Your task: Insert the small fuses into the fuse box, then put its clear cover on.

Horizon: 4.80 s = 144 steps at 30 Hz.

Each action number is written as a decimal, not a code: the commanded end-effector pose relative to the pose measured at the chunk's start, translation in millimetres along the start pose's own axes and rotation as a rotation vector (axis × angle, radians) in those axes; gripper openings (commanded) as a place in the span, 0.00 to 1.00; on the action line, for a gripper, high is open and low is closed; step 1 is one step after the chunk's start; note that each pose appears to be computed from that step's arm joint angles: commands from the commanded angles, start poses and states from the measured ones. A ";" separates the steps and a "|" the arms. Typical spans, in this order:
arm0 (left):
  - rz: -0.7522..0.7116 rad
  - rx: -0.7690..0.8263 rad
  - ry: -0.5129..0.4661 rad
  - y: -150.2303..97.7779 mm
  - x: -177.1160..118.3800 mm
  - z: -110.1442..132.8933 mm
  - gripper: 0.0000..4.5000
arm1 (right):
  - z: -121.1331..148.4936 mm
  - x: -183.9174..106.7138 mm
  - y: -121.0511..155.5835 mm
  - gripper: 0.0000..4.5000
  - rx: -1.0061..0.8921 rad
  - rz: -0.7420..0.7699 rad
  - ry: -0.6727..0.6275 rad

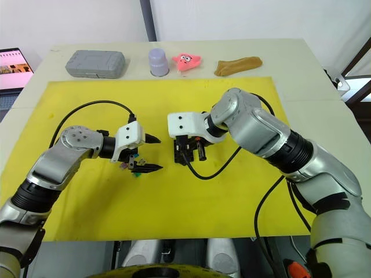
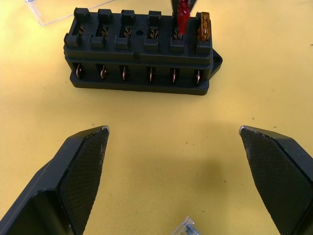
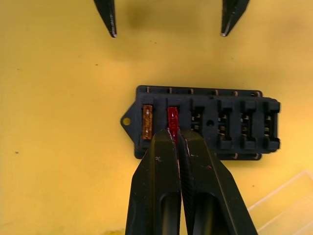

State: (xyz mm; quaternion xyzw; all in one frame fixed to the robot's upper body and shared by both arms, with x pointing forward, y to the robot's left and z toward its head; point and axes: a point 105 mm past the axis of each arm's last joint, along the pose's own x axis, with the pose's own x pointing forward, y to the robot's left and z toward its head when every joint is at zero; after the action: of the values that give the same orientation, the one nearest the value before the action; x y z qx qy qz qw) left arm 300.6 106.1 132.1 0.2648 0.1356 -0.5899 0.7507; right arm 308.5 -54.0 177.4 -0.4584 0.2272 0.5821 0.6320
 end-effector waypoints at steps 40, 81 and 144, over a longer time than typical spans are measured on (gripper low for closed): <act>0.016 0.044 -0.031 3.2 -1.4 12.6 1.00 | 1.2 8.1 2.9 0.00 -0.035 0.003 0.011; 0.033 0.038 -0.046 -0.2 4.0 12.8 1.00 | 6.9 6.3 -0.9 0.00 -0.122 -0.009 0.146; 0.038 0.043 -0.041 4.1 1.5 12.6 1.00 | 34.8 -37.1 -22.2 0.43 0.018 -0.069 -0.081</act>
State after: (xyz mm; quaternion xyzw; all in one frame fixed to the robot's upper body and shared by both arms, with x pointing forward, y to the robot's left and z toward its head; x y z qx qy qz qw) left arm 302.4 99.8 131.8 0.2571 0.1236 -0.5840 0.7600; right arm 316.3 -42.3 218.4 -0.4387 0.2159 0.5733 0.6574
